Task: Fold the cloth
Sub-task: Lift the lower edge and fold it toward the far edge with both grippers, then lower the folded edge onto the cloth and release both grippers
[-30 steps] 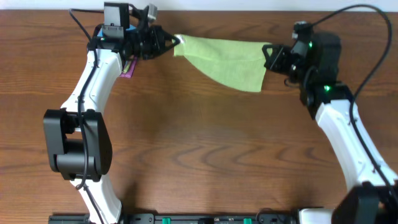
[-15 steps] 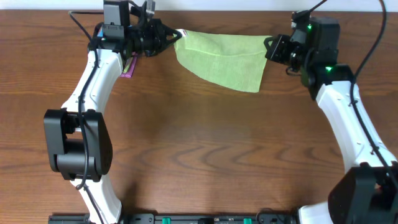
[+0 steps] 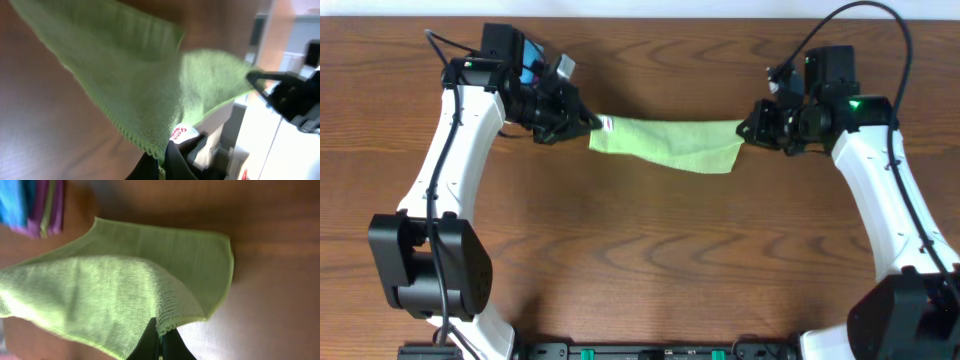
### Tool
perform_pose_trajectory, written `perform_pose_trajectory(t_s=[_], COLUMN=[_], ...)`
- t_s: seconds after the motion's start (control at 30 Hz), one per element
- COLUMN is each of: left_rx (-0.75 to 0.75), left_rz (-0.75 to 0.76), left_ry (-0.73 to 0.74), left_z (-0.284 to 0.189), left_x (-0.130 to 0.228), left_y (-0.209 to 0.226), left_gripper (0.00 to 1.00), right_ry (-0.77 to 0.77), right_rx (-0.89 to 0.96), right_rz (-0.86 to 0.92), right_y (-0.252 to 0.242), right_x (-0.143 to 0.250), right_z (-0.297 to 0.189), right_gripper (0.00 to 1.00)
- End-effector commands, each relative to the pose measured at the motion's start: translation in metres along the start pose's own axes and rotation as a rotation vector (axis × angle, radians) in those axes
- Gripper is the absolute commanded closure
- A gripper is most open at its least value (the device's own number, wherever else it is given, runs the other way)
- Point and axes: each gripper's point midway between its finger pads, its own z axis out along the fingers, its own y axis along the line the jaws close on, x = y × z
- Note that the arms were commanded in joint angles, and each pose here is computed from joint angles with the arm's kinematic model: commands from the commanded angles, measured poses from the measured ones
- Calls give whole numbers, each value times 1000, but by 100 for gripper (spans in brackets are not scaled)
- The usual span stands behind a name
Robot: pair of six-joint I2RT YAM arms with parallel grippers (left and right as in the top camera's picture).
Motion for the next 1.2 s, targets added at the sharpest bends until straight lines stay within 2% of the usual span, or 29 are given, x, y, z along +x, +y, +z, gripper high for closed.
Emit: perform_pose_trajectory(t_s=[0.0, 0.4, 0.9, 1.03, 1.17], left_rx=[-78, -202, -190, -190, -193], left_rz=[119, 32, -115, -116, -130], left_ry=[51, 209, 370, 364, 287], left_z=[2, 17, 46, 49, 55], left_x=[15, 61, 130, 129, 110], left_y=[9, 54, 101, 104, 106], left_gripper=[94, 94, 94, 94, 94], right_ry=[26, 168, 350, 319, 241], right_rx=[-9, 137, 180, 200, 195], right_rz=[-89, -98, -26, -8, -17], right_y=[15, -8, -40, -44, -42], right_x=[10, 50, 123, 119, 100], right_z=[-4, -1, 42, 47, 52], right_gripper=[99, 98, 98, 98, 98])
